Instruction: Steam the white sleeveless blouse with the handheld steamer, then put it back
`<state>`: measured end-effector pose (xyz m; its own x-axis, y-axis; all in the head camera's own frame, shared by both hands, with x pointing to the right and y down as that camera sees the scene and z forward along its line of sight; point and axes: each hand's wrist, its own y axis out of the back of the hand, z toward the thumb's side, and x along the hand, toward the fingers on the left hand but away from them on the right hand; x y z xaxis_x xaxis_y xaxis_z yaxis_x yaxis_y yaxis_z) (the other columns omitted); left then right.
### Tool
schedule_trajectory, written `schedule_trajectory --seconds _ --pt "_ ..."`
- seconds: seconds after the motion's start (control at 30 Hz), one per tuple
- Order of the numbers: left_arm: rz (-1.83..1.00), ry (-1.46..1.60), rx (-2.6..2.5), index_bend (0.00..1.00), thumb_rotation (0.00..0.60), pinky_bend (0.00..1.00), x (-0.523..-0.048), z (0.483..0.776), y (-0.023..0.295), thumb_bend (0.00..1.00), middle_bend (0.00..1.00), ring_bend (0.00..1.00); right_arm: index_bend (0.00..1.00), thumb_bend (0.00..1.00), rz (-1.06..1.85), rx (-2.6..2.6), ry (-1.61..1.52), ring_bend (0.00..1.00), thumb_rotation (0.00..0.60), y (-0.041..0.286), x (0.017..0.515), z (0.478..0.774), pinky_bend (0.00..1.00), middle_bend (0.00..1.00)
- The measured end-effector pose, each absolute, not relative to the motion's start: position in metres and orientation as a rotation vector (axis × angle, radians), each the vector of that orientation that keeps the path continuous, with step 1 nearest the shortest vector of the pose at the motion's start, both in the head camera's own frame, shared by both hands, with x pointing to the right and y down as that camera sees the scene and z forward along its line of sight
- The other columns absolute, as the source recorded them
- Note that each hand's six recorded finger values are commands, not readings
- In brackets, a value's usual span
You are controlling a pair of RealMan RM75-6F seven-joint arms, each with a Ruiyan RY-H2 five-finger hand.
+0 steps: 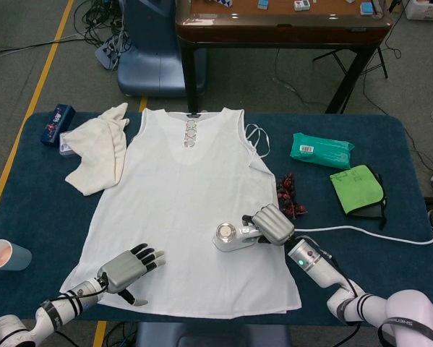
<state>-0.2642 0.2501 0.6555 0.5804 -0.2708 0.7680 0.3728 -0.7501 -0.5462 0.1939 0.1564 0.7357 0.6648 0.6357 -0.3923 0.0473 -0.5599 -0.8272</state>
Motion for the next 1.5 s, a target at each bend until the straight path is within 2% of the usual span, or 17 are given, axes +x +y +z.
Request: schedule_trajectory --seconds 0.7,1.5 --pt "-1.19 -0.072 -2.107 0.04 0.27 0.0 -0.267 0.652 0.25 0.14 0.0 0.0 0.91 0.62 0.755 -2.117 -0.471 0.85 0.6 0.173 0.121 0.742 0.73 0.85" --pt "-1.183 -0.084 -2.101 0.04 0.274 0.0 -0.263 0.651 0.25 0.14 0.0 0.0 0.91 0.62 0.882 -2.012 -0.462 0.85 0.6 0.163 0.198 0.73 0.73 0.85"
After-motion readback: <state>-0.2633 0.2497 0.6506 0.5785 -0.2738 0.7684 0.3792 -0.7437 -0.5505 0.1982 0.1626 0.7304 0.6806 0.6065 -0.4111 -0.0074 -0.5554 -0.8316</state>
